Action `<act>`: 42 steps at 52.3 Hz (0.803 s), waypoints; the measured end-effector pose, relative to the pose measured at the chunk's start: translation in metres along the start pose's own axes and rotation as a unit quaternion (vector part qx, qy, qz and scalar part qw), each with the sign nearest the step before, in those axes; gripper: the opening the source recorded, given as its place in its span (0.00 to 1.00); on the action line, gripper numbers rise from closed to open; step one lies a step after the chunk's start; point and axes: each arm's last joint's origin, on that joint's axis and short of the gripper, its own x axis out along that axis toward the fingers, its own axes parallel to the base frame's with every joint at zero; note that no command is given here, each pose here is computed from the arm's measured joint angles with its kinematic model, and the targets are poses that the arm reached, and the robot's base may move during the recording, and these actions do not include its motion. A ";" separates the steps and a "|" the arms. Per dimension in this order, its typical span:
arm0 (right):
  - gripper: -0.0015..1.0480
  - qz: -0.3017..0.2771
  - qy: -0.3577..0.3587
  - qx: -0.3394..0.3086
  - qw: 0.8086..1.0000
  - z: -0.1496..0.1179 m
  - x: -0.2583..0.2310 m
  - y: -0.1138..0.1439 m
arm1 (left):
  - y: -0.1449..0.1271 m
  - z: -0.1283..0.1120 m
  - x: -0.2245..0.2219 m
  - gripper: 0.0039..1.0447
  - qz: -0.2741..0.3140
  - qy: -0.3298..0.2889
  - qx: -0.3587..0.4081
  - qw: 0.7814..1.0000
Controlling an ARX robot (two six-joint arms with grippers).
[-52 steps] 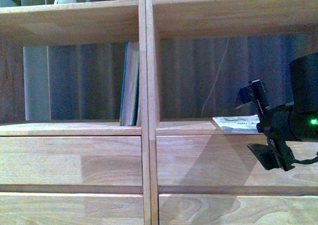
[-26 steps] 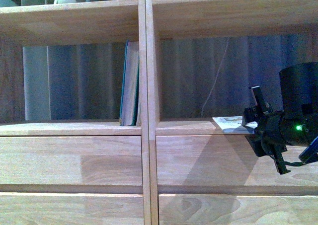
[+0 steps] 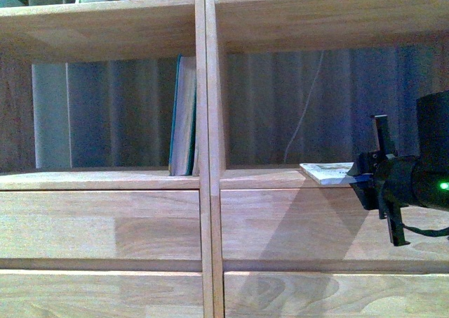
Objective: Organize books on shelf
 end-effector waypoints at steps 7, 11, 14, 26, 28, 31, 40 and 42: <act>0.07 0.017 0.010 0.014 1.000 0.004 -0.015 0.010 | -0.001 0.013 0.001 0.94 -0.111 0.024 -0.072 0.991; 0.07 0.027 0.015 0.014 0.999 0.005 -0.022 0.017 | -0.003 0.035 0.000 0.94 -0.147 -0.003 -0.077 0.986; 0.07 0.039 0.020 0.014 0.999 0.005 -0.029 0.024 | -0.003 0.057 0.000 0.94 -0.156 -0.035 -0.074 0.984; 0.07 0.109 0.078 0.007 0.991 -0.011 -0.057 0.058 | 0.000 0.144 0.025 0.94 -0.188 -0.101 -0.124 0.969; 0.07 0.118 0.085 0.006 0.989 -0.013 -0.061 0.062 | 0.001 0.154 0.031 0.94 -0.194 -0.104 -0.139 0.966; 0.07 0.134 0.096 0.005 0.986 -0.017 -0.067 0.068 | 0.002 0.171 0.043 0.94 -0.207 -0.104 -0.159 0.960; 0.07 0.171 0.119 -0.001 0.978 -0.020 -0.079 0.080 | -0.002 0.206 0.084 0.94 -0.253 -0.083 -0.232 0.936; 0.07 0.181 0.128 -0.003 0.975 -0.022 -0.083 0.082 | -0.005 0.213 0.096 0.94 -0.261 -0.075 -0.254 0.928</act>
